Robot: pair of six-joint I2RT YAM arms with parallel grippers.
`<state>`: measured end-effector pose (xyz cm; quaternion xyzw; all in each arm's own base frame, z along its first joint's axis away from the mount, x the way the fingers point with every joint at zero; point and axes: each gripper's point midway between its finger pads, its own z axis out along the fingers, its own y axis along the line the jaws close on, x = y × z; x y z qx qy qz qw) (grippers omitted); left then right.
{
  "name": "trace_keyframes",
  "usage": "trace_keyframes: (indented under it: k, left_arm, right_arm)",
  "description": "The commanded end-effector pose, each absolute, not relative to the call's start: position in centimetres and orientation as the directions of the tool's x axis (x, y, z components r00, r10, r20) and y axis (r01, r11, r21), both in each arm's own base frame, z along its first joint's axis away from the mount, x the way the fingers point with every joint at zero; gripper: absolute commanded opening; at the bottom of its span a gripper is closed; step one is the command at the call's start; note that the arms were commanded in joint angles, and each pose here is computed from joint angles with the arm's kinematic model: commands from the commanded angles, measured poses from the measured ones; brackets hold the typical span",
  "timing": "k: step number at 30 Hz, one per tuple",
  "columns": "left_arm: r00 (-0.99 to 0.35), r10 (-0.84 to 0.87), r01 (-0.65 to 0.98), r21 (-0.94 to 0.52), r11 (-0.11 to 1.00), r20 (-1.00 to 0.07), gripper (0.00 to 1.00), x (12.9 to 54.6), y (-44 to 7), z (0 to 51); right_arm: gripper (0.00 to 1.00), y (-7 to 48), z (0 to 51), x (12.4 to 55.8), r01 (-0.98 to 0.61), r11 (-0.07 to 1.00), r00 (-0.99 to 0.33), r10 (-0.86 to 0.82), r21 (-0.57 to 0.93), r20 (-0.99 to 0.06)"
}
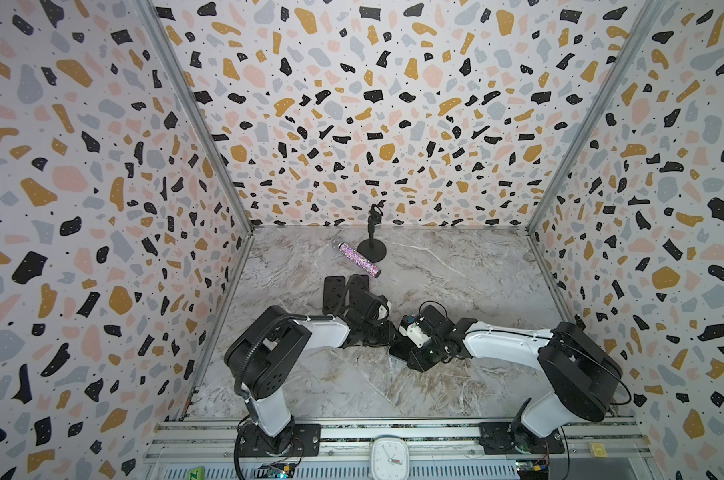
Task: Put the phone into the phone case
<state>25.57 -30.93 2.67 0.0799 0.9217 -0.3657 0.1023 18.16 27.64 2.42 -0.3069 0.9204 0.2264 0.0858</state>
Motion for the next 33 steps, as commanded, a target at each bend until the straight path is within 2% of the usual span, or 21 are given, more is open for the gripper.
trace_keyframes:
  k: [1, 5, 11, 17, 33]
  left_arm:
    - [-0.978, 0.119, 0.205, -0.67, 0.714, -0.172, 0.32, 22.8, -30.9, 1.8]
    - [-0.974, 0.14, 0.222, -0.648, 0.728, -0.176, 0.31, 22.4, -30.4, 2.2]
    - [-0.972, 0.186, 0.236, -0.577, 0.782, -0.146, 0.34, 21.3, -28.5, 3.4]
    - [-0.975, 0.183, 0.223, -0.56, 0.798, -0.127, 0.35, 20.2, -28.0, 4.8]
    - [-0.973, 0.188, 0.231, -0.549, 0.803, -0.134, 0.33, 21.3, -29.7, 4.9]
  right_arm:
    - [0.22, 27.6, 1.5, 18.6, -0.6, 0.723, -0.799, -0.521, 0.342, -0.301]
    - [0.22, 27.4, 2.9, 18.6, -0.596, 0.729, -0.801, -0.508, 0.337, -0.318]
    - [0.32, 27.0, 5.7, 19.3, -0.536, 0.751, -0.836, -0.408, 0.386, -0.367]
    - [0.38, 26.9, 6.5, 20.2, -0.457, 0.751, -0.878, -0.297, 0.477, -0.374]
    - [0.42, 27.3, 5.9, 21.1, -0.435, 0.727, -0.894, -0.275, 0.532, -0.355]
